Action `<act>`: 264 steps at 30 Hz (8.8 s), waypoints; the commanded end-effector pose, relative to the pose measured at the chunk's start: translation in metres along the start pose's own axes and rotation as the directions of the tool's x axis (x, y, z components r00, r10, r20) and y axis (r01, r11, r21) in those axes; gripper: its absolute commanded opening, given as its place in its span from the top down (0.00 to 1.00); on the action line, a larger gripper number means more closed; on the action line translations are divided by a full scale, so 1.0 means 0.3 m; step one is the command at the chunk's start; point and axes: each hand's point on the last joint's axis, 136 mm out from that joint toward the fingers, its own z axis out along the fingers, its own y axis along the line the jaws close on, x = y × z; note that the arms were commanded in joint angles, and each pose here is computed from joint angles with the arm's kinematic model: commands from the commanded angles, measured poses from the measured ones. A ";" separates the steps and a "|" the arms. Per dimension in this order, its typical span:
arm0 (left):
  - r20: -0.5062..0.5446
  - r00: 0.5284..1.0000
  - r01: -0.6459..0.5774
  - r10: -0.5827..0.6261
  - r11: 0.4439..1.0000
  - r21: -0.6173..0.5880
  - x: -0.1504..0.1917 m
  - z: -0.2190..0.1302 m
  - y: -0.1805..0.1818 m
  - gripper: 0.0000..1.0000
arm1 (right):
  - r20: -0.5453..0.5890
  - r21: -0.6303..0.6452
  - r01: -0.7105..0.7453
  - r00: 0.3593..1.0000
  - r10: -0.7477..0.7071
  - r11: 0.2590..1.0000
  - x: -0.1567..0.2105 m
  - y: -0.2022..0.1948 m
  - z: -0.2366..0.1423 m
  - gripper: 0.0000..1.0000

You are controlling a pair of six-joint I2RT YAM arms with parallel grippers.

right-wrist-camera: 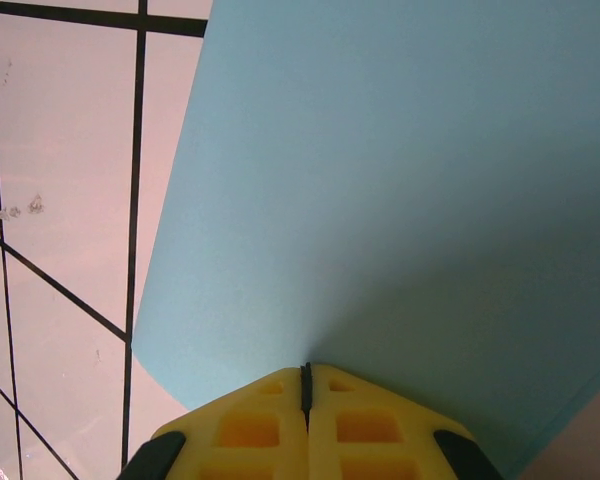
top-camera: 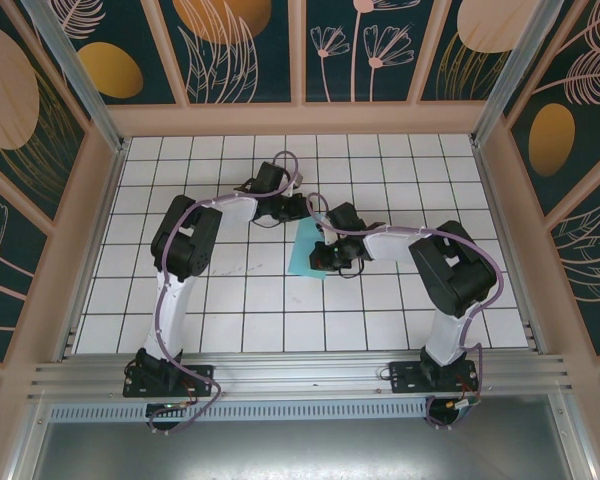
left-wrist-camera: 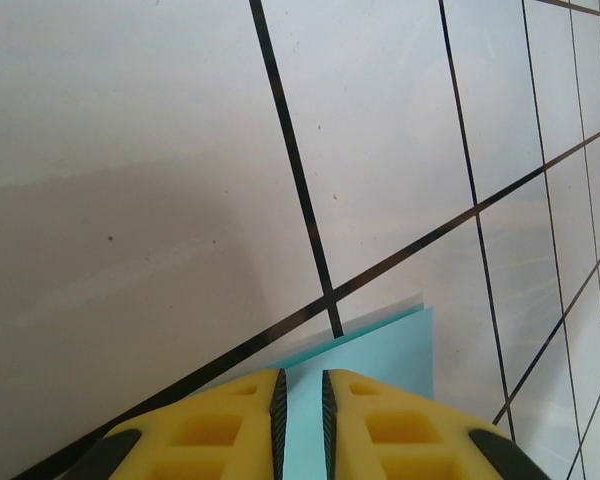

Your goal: Fold a paper plane with a square sheet of paper (fold left side to right side)

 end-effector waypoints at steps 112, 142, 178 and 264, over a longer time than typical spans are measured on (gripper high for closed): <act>-0.132 0.990 0.054 -0.056 0.998 -0.020 0.505 -0.148 -0.044 0.72 | 0.045 -0.041 -0.257 0.965 0.258 0.966 -0.082 -0.098 -0.194 0.49; -0.096 0.994 0.044 -0.046 0.999 -0.024 0.497 -0.168 -0.048 0.78 | 0.239 0.139 -0.154 0.964 0.118 0.978 -0.424 -0.211 -0.196 0.45; -0.100 0.994 0.047 -0.049 0.999 -0.025 0.501 -0.159 -0.043 0.78 | 0.200 0.025 -0.072 0.978 0.066 0.997 -0.489 -0.138 -0.088 0.42; -0.066 0.811 -0.566 0.582 0.751 -0.340 0.536 -0.160 -0.373 1.00 | 0.411 -0.022 -0.054 0.910 0.058 0.998 -0.462 -0.012 -0.461 0.37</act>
